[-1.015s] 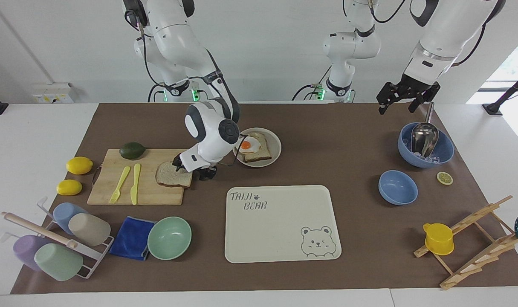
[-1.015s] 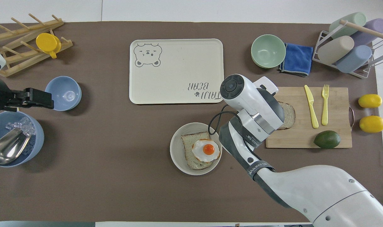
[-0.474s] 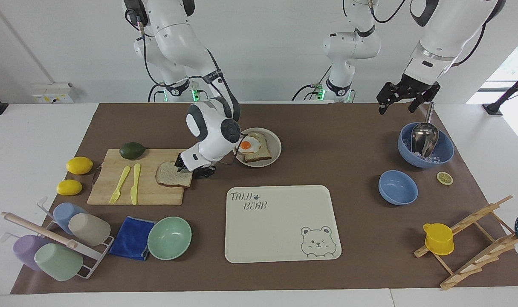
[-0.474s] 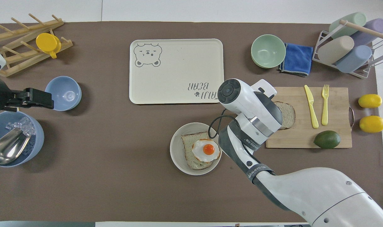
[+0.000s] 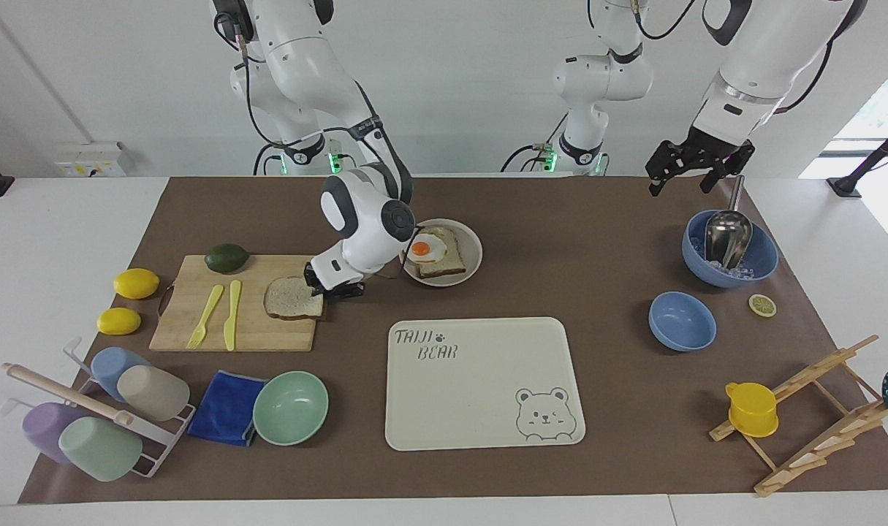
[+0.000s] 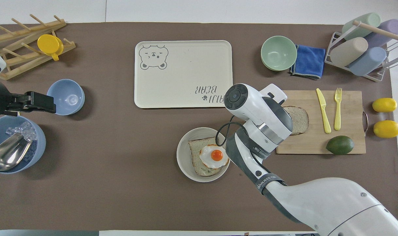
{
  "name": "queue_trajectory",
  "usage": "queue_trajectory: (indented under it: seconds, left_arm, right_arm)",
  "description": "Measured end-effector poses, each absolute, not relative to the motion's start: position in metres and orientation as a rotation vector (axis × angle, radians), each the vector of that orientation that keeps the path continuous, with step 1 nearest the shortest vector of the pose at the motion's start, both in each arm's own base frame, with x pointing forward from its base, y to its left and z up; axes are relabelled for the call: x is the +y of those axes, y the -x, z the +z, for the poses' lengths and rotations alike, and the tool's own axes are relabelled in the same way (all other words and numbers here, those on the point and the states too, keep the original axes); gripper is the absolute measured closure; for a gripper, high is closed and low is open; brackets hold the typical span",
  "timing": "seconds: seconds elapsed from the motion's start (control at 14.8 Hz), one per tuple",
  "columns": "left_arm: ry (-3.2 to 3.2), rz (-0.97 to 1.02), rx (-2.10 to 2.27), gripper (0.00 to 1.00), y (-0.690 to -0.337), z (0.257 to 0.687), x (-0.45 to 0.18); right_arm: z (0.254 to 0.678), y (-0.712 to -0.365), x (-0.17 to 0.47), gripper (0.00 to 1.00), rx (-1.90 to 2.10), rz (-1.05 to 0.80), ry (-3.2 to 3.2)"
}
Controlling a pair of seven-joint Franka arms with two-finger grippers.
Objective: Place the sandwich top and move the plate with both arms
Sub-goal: 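Reach the right gripper to the bread slice on the cutting board and grasp it, then carry the bread slice with the right gripper over the egg plate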
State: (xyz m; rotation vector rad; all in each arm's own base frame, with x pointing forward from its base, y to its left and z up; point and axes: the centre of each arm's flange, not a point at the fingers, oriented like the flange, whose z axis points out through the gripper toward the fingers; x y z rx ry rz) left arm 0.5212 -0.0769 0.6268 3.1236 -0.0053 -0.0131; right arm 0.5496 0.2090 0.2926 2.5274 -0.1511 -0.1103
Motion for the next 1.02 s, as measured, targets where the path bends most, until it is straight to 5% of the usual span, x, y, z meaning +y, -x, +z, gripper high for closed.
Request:
queue_trajectory:
  seconds: [0.54, 1.02]
  left_arm:
    - [-3.124, -0.013, -0.005, 0.00, -0.521, 0.627, -0.077]
    - [-3.124, -0.013, -0.005, 0.00, -0.521, 0.627, -0.077]
  right_arm:
    - [0.383, -0.506, 0.337, 0.91, -0.011, -0.200, -2.516]
    - [0.382, -0.436, 0.450, 0.91, -0.061, -0.139, -2.675]
